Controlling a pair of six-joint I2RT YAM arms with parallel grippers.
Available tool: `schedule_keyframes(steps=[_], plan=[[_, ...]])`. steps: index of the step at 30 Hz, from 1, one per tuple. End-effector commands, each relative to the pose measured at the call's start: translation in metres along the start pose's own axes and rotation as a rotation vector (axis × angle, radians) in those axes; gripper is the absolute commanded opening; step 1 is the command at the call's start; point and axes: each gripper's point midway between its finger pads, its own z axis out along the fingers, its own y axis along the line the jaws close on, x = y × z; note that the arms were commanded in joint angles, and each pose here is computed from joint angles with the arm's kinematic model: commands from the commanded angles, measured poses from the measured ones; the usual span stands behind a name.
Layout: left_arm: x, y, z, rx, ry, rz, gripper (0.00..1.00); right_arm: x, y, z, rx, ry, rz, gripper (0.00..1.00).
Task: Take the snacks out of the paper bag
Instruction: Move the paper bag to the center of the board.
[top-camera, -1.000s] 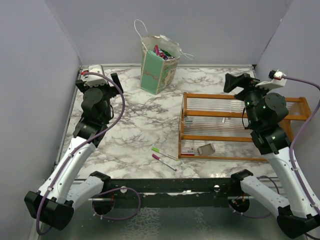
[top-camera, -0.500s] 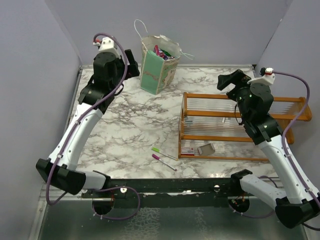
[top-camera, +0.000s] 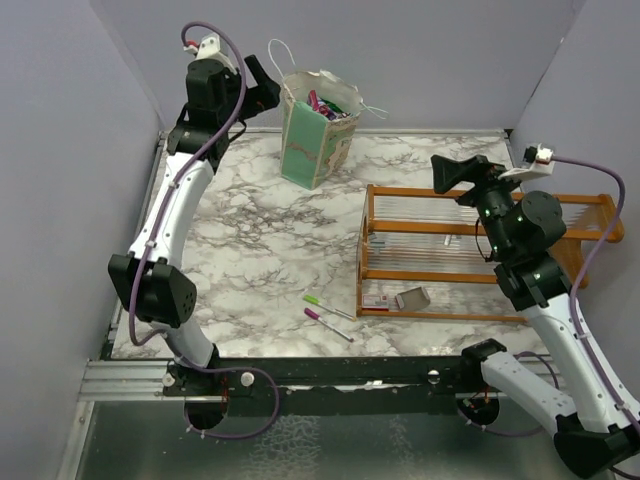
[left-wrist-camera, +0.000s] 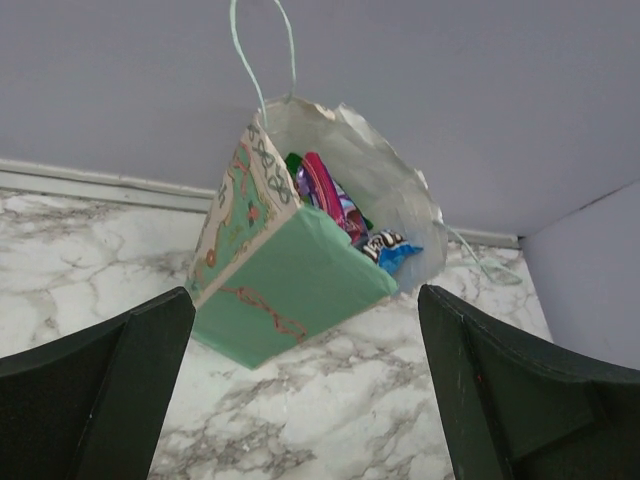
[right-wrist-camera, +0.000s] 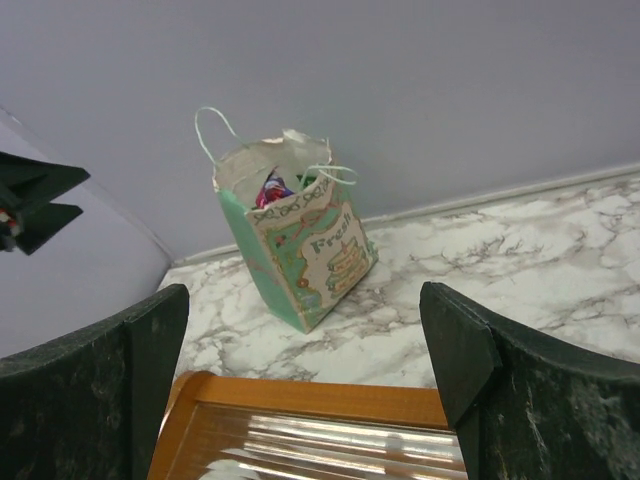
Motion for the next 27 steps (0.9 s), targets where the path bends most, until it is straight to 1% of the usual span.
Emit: schedule_keyframes(steps=[1,7,10,12,14,16,19,21,24,27], plan=[[-0.027,-0.011,0.033,0.173,-0.049,-0.11,0.98,-0.025,0.015,-0.009,-0.074,-0.094,0.026,0.99],[-0.032,-0.012,0.083,0.293,-0.053,-0.162,0.98,-0.02,0.004,-0.009,-0.007,-0.083,0.107,0.99],[-0.03,-0.004,0.111,0.297,-0.054,-0.2,0.97,-0.019,0.005,-0.01,0.004,-0.073,0.182,0.99],[-0.027,0.002,0.128,0.31,-0.06,-0.243,0.94,-0.02,0.018,-0.013,-0.073,-0.057,0.129,0.99],[-0.023,0.007,0.141,0.34,-0.061,-0.289,0.9,-0.021,0.037,-0.019,-0.191,-0.045,0.046,0.99],[-0.02,0.013,0.154,0.345,-0.071,-0.323,0.88,-0.025,0.045,-0.027,-0.254,-0.065,-0.002,0.99],[-0.018,0.018,0.167,0.358,-0.086,-0.344,0.86,-0.033,0.039,-0.03,-0.221,-0.095,-0.026,0.99],[-0.019,0.02,0.173,0.366,-0.104,-0.359,0.86,-0.033,0.025,-0.027,-0.132,-0.085,-0.016,0.99],[-0.017,0.023,0.181,0.382,-0.127,-0.378,0.85,-0.029,0.02,-0.027,-0.122,-0.07,-0.093,0.99],[-0.014,0.027,0.189,0.386,-0.145,-0.395,0.85,-0.031,0.019,-0.03,-0.128,-0.103,-0.101,0.99]])
